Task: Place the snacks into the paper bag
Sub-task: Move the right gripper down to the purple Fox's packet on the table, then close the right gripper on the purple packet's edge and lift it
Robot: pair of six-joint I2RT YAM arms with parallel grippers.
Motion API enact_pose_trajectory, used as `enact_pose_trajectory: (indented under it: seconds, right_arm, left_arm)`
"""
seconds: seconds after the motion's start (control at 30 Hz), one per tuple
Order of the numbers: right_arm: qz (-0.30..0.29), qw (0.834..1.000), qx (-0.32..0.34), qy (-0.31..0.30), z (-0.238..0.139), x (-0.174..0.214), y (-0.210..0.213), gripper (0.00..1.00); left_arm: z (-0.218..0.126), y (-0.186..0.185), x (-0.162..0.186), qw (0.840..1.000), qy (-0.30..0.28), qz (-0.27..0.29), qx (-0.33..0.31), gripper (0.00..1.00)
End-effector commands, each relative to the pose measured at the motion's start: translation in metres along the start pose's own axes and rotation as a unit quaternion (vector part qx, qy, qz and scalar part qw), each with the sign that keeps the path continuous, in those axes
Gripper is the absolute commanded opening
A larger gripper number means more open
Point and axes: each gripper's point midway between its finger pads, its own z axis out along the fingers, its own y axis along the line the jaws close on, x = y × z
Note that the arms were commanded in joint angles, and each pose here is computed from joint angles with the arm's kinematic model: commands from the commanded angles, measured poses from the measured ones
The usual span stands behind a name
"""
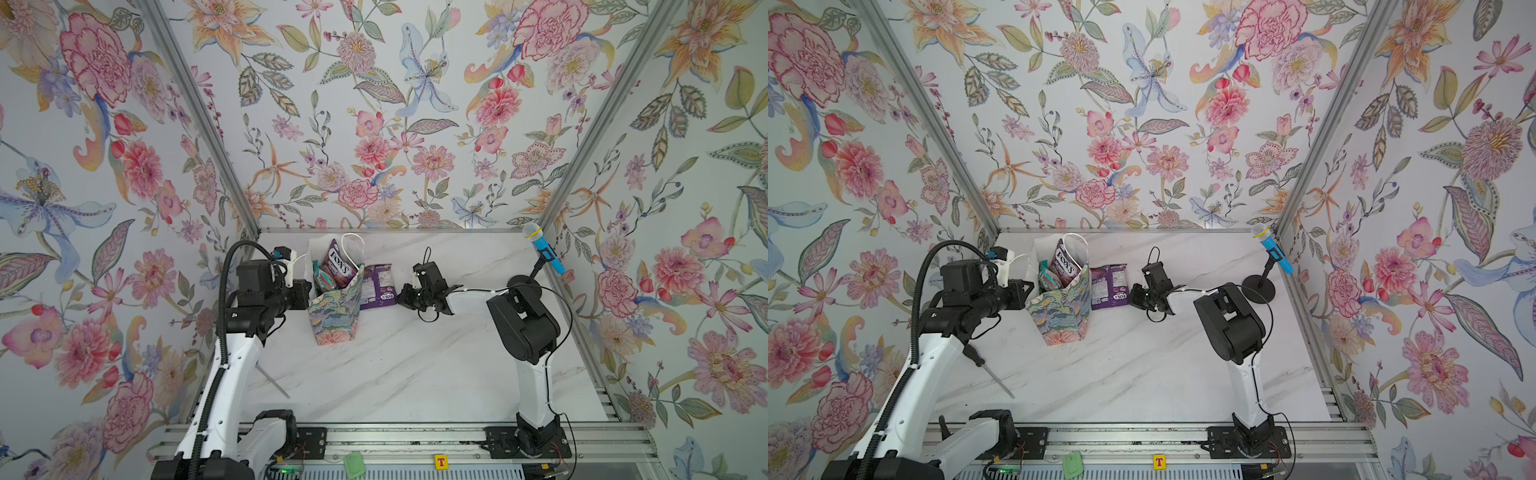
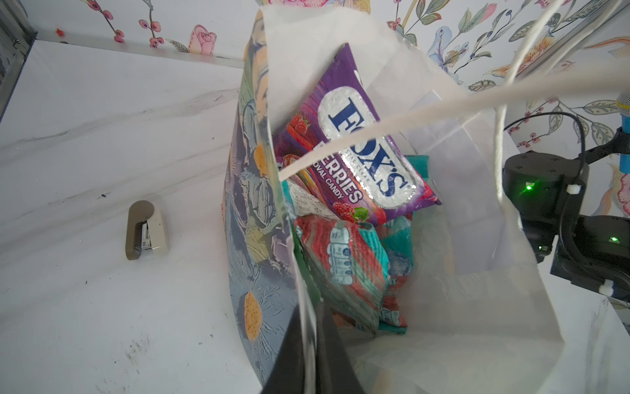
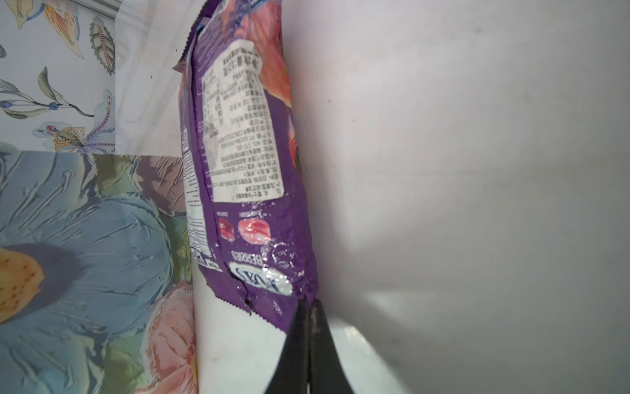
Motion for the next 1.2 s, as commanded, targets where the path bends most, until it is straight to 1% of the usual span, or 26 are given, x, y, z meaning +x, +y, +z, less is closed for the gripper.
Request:
enact_pose_trajectory:
  seconds: [0.0, 0.13, 0.17, 0.23, 0.33, 0.37, 0.4, 0.47, 0.57, 0.67, 0.83, 0.93, 1.17]
  right_arm:
    - [-0.021, 1.000, -0.005, -0.016, -0.028, 0.004, 0.008, 0.00]
    - [-0.024, 1.000, 0.005, 0.008, -0.047, 0.042, -0.004, 0.00]
    - [-0.025, 1.000, 0.009, 0.014, -0.052, 0.053, -0.007, 0.02]
    - [-0.026, 0.999, 0.017, 0.021, -0.062, 0.069, -0.012, 0.08]
    - [-0.020, 0.999, 0.023, 0.020, -0.080, 0.081, -0.019, 0.21]
    - [-0.021, 0.999, 0.022, 0.020, -0.087, 0.083, -0.018, 0.30]
    - [-0.021, 0.999, 0.025, 0.018, -0.093, 0.083, -0.018, 0.36]
    - [-0.028, 0.999, 0.026, 0.004, -0.105, 0.079, -0.014, 0.43]
    - [-0.036, 0.999, 0.025, -0.022, -0.120, 0.064, -0.007, 0.49]
    - [-0.041, 0.998, 0.021, -0.034, -0.121, 0.048, 0.000, 0.53]
    - [-0.039, 0.999, 0.024, -0.030, -0.099, 0.036, 0.003, 0.57]
    - [-0.025, 0.999, 0.022, -0.032, -0.085, 0.033, -0.001, 0.57]
    - [-0.012, 0.999, 0.029, -0.028, -0.059, 0.026, -0.006, 0.57]
  left_arm:
    - [0.003, 0.004, 0.013, 1.000, 0.022, -0.014, -0.003, 0.09]
    - [0.002, 0.004, 0.013, 1.000, 0.021, -0.012, -0.003, 0.09]
    - [0.002, 0.004, 0.013, 1.000, 0.022, -0.013, -0.003, 0.09]
    - [0.002, 0.004, 0.014, 1.000, 0.022, -0.013, -0.003, 0.09]
    - [0.002, 0.004, 0.013, 1.000, 0.022, -0.013, -0.003, 0.09]
    - [0.002, 0.004, 0.013, 1.000, 0.022, -0.013, -0.003, 0.09]
    - [0.002, 0.004, 0.013, 1.000, 0.021, -0.013, -0.003, 0.09]
    - [0.002, 0.004, 0.014, 1.000, 0.022, -0.014, -0.003, 0.09]
    - [0.002, 0.005, 0.014, 1.000, 0.021, -0.014, -0.004, 0.09]
    - [0.003, 0.004, 0.014, 1.000, 0.021, -0.015, -0.002, 0.09]
    - [0.001, 0.003, 0.013, 1.000, 0.018, -0.016, -0.002, 0.09]
    - [0.000, 0.003, 0.013, 1.000, 0.018, -0.016, -0.002, 0.09]
    - [0.001, 0.003, 0.012, 1.000, 0.018, -0.015, 0.000, 0.09]
